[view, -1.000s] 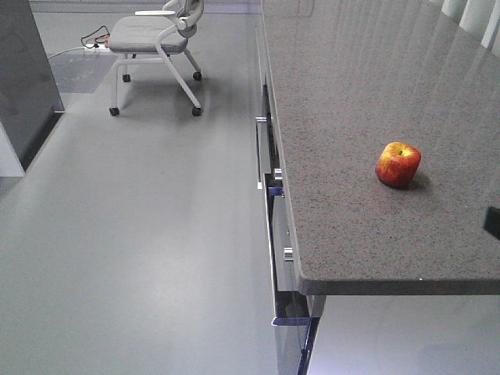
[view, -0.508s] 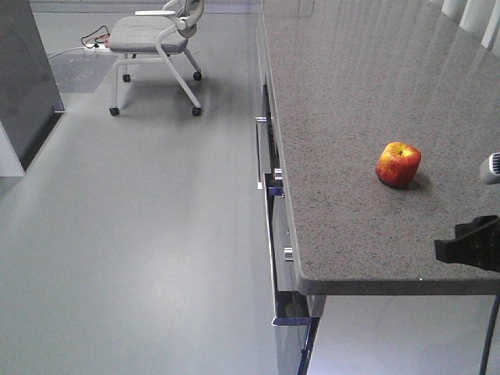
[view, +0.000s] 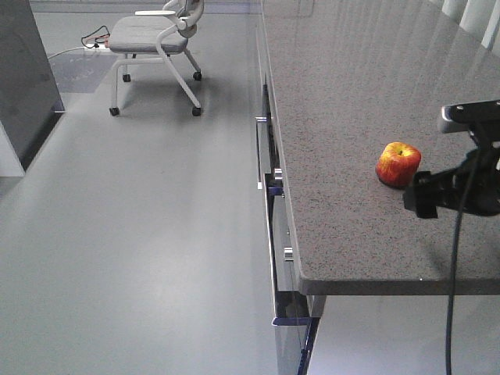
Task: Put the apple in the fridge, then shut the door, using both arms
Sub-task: 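Reach the right gripper down over the red-yellow apple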
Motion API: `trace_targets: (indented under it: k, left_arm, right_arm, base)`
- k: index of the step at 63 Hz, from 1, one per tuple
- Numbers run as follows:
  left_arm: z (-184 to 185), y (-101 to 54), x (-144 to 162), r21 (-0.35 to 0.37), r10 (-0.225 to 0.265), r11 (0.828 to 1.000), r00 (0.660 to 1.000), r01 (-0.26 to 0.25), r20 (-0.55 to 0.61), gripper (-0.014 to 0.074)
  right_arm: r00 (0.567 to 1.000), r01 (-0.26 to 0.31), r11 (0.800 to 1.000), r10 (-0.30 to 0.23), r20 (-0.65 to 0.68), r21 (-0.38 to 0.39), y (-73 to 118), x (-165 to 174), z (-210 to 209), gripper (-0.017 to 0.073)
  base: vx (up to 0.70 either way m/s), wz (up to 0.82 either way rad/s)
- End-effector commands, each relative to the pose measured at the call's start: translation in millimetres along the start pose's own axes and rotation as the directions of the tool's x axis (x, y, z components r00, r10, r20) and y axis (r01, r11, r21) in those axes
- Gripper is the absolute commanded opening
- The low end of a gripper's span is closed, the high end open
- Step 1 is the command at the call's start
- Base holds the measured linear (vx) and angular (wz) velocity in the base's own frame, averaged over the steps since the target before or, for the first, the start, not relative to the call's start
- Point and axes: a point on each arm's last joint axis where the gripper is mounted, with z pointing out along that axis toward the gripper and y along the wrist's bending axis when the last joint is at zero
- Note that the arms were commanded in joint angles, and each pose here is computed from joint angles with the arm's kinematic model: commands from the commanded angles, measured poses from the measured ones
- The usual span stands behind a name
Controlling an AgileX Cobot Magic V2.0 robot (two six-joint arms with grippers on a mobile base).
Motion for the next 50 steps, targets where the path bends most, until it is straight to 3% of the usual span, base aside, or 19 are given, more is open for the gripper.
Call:
trace_targets:
  k: [1,18,28,50]
  left_arm:
    - [-0.8,-0.7,0.0,0.009,-0.012,1.0,0.998,0.012,0.063,-0.0006]
    - [-0.8,-0.7,0.0,0.009,-0.012,1.0,0.998,0.012,0.063,-0.0006]
    - [-0.8,-0.7,0.0,0.009,-0.012,1.0,0.998,0.012,0.063,-0.0006]
    - [-0.8,-0.7,0.0,0.009,-0.012,1.0,0.998,0.012,0.063,-0.0006]
  right_arm:
    - [0.995,-0.004,1.0,0.002,0.095,0.021,-6.4,-27.5,0.5,0.0688]
    - [0.998,0.006,1.0,-0.007,0.06,0.022,-12.4,-67.5,44.9,0.068]
    - [0.998,0.044,0.998,-0.046,0.047,0.051,-17.8,-87.2,67.3,0.0676]
    - [0.997,0.071,0.995,-0.073,0.03,0.067,-23.5,-115.1,111.7,0.0667]
  base:
    - [0.0,0.0]
    - [0.0,0.0]
    - [0.0,0.0]
    - [0.0,0.0]
